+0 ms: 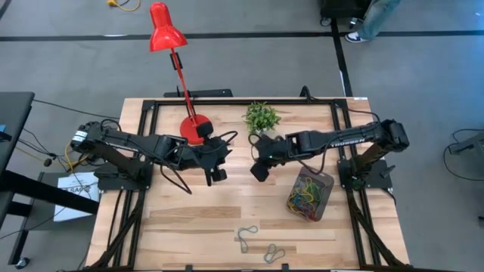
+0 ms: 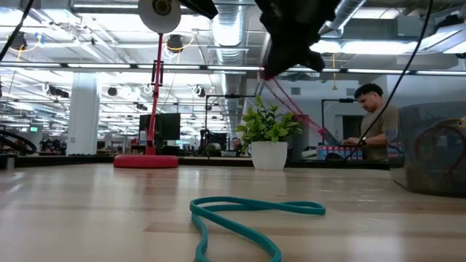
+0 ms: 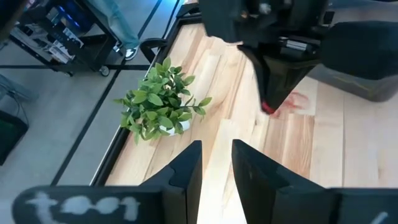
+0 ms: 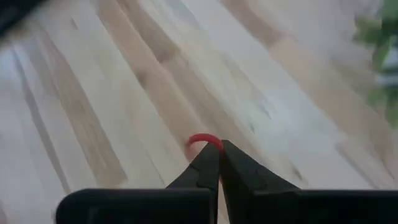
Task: Pick and place items into bin
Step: Put the red rubber band into the black bin
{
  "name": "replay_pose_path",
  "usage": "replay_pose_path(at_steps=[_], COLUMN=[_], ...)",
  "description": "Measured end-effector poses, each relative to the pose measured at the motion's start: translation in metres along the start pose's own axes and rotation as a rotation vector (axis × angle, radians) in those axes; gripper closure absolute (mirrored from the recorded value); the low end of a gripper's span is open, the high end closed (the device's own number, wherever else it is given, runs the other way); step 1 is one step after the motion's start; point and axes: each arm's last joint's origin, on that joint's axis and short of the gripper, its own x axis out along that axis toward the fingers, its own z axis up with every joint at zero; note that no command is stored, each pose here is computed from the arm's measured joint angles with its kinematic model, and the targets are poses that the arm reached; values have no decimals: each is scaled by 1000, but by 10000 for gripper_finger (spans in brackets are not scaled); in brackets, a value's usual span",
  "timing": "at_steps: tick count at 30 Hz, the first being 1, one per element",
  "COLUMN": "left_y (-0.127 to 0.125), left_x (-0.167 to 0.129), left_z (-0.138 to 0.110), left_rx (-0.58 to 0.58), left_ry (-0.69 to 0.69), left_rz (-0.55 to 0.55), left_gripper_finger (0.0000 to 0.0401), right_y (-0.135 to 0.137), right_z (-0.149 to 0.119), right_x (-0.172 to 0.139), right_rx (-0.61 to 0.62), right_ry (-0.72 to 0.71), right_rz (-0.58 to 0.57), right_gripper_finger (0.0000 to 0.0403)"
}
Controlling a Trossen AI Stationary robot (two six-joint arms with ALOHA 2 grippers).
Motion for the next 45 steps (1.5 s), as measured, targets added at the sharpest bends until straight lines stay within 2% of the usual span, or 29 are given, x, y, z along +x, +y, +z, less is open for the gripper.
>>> replay_pose_path(at_steps=[6,12,17,21,22,27,32,36,40,45], left_y=[0,0,1,1,1,1,2,2,2,2], left_x=[0,0,1,1,1,1,3,4,4,4], left_z=[0,0,0,0,0,0,-1,-3,-2,-2], left_rx=[0,2,0,0,0,-1,-7,-2,-6,-11], left_ry=[0,0,1,1,1,2,2,15,11,11], left_rz=[0,1,1,0,-2,-2,2,4,4,4], left_gripper_finger=[321,321,321,321,321,321,321,321,321,321], right_y=[-5,-17,-22,-24,-22,-11,-4,2,6,11], right_z=[-20,-47,-69,-81,-84,-89,-99,-104,-105,-101], right_x=[-3,-16,-33,-47,-48,-57,-61,-62,-59,-53], right_rx=[51,153,139,98,91,69,42,4,-15,-58], right_ry=[192,454,663,775,795,820,897,904,855,708], right_rz=[-77,-267,-418,-534,-534,-390,-357,-337,-310,-302], right_gripper_finger=[402,402,402,402,401,401,402,400,399,399])
